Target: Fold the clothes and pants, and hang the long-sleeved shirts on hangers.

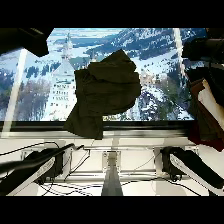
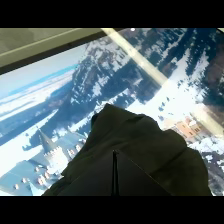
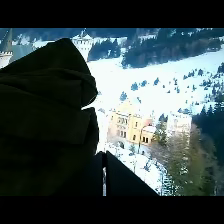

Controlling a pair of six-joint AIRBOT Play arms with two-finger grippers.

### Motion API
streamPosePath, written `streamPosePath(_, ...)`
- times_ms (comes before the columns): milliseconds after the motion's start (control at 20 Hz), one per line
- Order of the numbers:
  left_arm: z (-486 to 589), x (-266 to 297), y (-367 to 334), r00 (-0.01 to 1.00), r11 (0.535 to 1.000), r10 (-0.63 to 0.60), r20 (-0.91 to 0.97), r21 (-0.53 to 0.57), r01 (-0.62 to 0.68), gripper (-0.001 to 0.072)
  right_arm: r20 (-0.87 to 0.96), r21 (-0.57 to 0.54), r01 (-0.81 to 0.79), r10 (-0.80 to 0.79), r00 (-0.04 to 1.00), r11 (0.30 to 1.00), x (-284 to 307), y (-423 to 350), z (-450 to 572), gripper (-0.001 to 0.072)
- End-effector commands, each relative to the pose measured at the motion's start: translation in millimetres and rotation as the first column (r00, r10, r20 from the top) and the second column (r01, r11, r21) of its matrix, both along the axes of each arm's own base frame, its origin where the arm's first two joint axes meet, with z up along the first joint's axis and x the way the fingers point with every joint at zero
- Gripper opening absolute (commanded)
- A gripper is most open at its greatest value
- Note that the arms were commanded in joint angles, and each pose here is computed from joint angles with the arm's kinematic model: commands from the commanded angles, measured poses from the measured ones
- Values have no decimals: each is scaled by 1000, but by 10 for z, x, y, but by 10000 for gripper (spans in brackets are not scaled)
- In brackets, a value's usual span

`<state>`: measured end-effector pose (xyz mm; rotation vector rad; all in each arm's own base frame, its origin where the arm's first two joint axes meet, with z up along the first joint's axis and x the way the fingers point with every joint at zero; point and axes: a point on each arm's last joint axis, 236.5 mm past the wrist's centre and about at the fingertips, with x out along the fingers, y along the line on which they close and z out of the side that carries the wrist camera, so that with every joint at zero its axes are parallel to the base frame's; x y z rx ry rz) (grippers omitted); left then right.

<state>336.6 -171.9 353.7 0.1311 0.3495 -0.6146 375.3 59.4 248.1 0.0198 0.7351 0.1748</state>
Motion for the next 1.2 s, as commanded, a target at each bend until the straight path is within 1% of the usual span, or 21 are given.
streamPosePath(0, 1, 0, 5, 1000, 1000, 1, 1, 0, -1, 17, 0, 1, 0, 0, 1000, 1000, -2, 2, 1, 29)
streamPosePath(450, 1, 0, 4, 1000, 1000, 1, 1, 0, -1, 17, 2, 0, -1, 1, 1000, 1000, 0, 2, 4, 30)
streamPosePath(500, 1, 0, 5, 1000, 1000, 1, 1, 0, -1, 17, 24, 6, -2, 2, 1000, 1000, 36, 14, 43, 30)
streamPosePath(650, 2, -1, 3, 1000, 1000, 1, 0, 0, -1, 17, 170, 34, 7, -12, 985, 999, 241, 30, 333, 30)
streamPosePath(850, 20, -30, -48, 1000, 1000, -17, -6, -23, 17, 17, 214, 44, -3, -7, 977, 999, 320, 67, 413, 30)
streamPosePath(900, 20, -29, -48, 1000, 1000, -17, -5, -23, 17, 17, 191, 31, -61, 54, 980, 998, 305, 203, 337, 30)
streamPosePath(950, 19, -29, -47, 1000, 1000, -17, -6, -23, 17, 17, 134, 1, -170, 168, 977, 986, 234, 431, 171, 30)
streamPosePath(1000, 19, -29, -47, 1000, 1000, -17, -6, -23, 17, 17, 46, -26, -322, 323, 945, 946, 99, 746, -73, 30)
streamPosePath(1050, 19, -29, -46, 1000, 1000, -17, -6, -22, 17, 17, -47, -36, -477, 475, 879, 878, -73, 1089, -342, 30)
streamPosePath(1150, 15, -20, -38, 1000, 1000, -14, -4, -18, 14, 17, -189, -50, -691, 672, 716, 722, -352, 1681, -878, 30)
